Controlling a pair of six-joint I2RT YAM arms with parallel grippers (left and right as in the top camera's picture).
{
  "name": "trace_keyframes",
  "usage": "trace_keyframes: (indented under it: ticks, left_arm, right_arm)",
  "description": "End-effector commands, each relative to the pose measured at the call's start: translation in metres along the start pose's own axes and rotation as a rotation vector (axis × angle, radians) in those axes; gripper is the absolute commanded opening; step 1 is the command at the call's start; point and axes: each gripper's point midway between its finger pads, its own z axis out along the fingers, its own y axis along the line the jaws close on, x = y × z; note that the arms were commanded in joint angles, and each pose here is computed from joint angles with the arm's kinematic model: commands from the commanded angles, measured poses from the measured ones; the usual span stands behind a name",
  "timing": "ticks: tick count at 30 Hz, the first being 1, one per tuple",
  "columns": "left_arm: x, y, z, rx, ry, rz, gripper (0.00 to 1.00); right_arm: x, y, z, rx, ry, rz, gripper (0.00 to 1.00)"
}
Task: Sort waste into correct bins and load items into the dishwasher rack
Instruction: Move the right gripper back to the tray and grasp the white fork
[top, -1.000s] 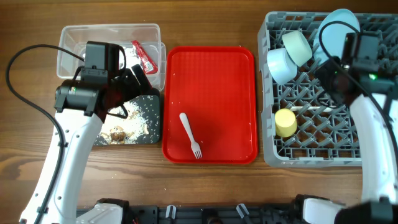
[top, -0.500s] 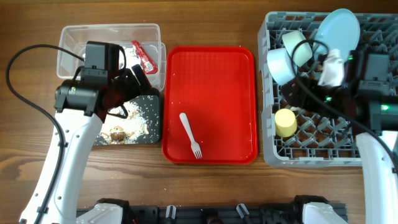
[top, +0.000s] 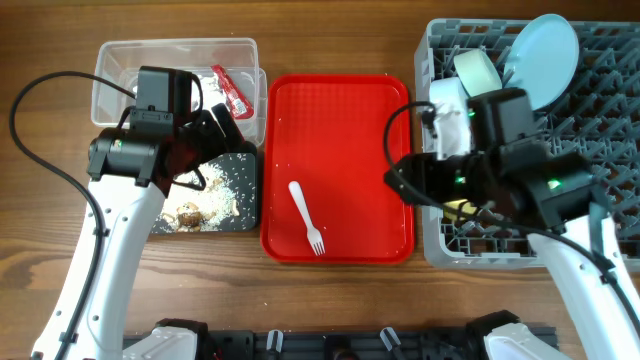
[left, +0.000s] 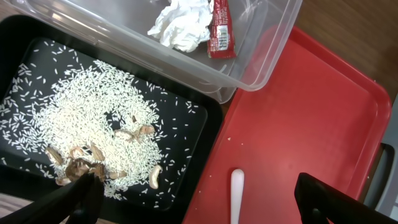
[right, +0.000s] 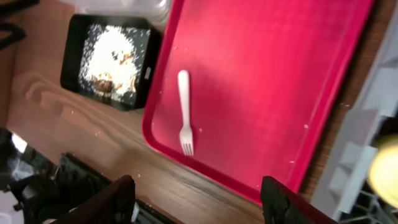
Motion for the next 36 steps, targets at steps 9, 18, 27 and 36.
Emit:
trace_keyframes:
  ticks: [9, 18, 27, 36]
  left_arm:
    - [-0.008, 0.002, -0.009, -0.001, -0.037, -0.007, 1.00]
    - [-0.008, 0.002, -0.009, -0.001, -0.037, -0.008, 1.00]
    - [-0.008, 0.002, -0.009, 0.000, -0.037, -0.008, 1.00]
    - [-0.008, 0.002, -0.009, 0.000, -0.037, -0.008, 1.00]
  right_arm:
    - [0.008, 0.028, 0.007, -0.017, 0.015, -0.023, 0.66]
    - [0.022, 0.048, 0.021, -0.023, 0.073, -0.034, 0.66]
    - [0.033, 0.067, 0.042, -0.016, 0.118, -0.079, 0.66]
    - [0.044, 0.079, 0.082, 0.089, 0.144, -0.114, 0.63]
